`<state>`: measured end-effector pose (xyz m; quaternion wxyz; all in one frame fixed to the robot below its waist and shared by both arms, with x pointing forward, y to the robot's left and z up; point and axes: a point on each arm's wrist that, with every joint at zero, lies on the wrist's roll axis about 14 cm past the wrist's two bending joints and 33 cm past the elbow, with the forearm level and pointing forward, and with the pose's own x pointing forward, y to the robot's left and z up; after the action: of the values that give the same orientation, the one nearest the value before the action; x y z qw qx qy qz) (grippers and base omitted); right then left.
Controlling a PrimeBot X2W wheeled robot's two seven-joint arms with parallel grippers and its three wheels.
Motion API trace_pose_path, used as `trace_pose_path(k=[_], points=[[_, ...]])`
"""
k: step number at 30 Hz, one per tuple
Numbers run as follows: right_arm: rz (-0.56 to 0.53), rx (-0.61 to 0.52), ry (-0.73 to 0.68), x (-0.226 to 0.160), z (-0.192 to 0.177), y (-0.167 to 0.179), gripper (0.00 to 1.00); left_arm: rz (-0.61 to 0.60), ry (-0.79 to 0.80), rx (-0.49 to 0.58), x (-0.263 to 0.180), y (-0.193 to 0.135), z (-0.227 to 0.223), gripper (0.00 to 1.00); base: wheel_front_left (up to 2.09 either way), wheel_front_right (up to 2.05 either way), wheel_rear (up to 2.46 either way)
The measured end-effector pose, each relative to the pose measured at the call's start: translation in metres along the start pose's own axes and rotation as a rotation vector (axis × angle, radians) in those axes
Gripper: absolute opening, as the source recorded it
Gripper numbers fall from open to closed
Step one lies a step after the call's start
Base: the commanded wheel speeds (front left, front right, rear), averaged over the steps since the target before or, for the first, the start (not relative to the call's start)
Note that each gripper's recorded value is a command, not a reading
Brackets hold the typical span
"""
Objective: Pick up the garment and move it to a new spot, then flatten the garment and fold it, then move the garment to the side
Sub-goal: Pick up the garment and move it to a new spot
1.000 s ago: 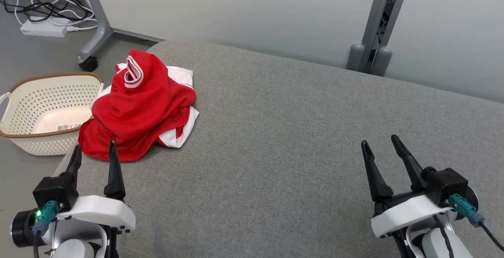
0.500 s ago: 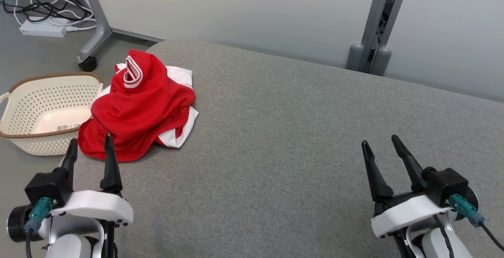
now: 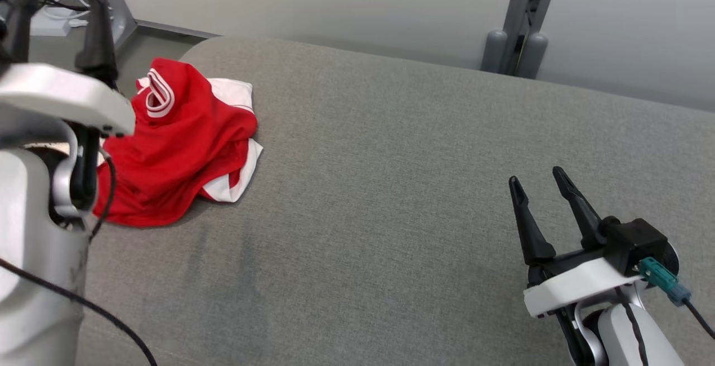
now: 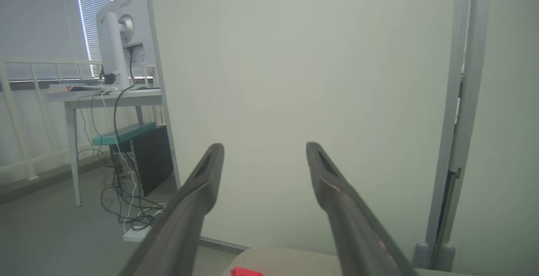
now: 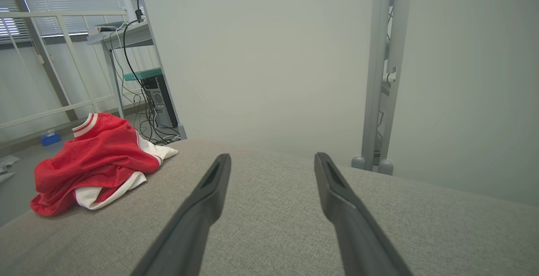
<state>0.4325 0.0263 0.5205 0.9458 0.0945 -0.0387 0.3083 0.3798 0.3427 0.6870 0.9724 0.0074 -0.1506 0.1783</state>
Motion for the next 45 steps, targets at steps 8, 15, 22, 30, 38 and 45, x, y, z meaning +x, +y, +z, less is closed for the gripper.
trace_pose_path(k=[8, 15, 22, 30, 38, 45], points=[[-0.036, -0.001, 0.011, 0.003, -0.008, -0.025, 1.0, -0.004, 0.384, 0.033, 0.047, 0.0, -0.093, 1.0, 0.0, 0.0, 0.0], [-0.093, 0.001, 0.051, -0.002, -0.027, -0.057, 1.0, 0.042, 0.713, 0.031, 0.038, 0.01, -0.199, 1.0, 0.0, 0.0, 0.0], [-0.135, 0.001, 0.088, -0.006, -0.046, -0.082, 1.0, 0.102, 0.934, 0.03, 0.014, 0.027, -0.27, 1.0, 0.0, 0.0, 0.0], [-0.169, 0.01, 0.119, -0.011, -0.062, -0.099, 1.0, 0.104, 0.901, 0.034, 0.025, 0.031, -0.29, 0.0, 0.0, 0.0, 0.0], [-0.169, -0.002, 0.091, -0.009, -0.048, -0.096, 1.0, 0.07, 0.537, 0.102, 0.081, 0.032, -0.214, 0.0, 0.0, 0.0, 0.0], [-0.187, -0.013, 0.035, -0.016, -0.022, -0.09, 1.0, -0.043, 0.179, 0.107, 0.107, -0.005, -0.122, 0.0, 0.0, 0.0, 0.0]])
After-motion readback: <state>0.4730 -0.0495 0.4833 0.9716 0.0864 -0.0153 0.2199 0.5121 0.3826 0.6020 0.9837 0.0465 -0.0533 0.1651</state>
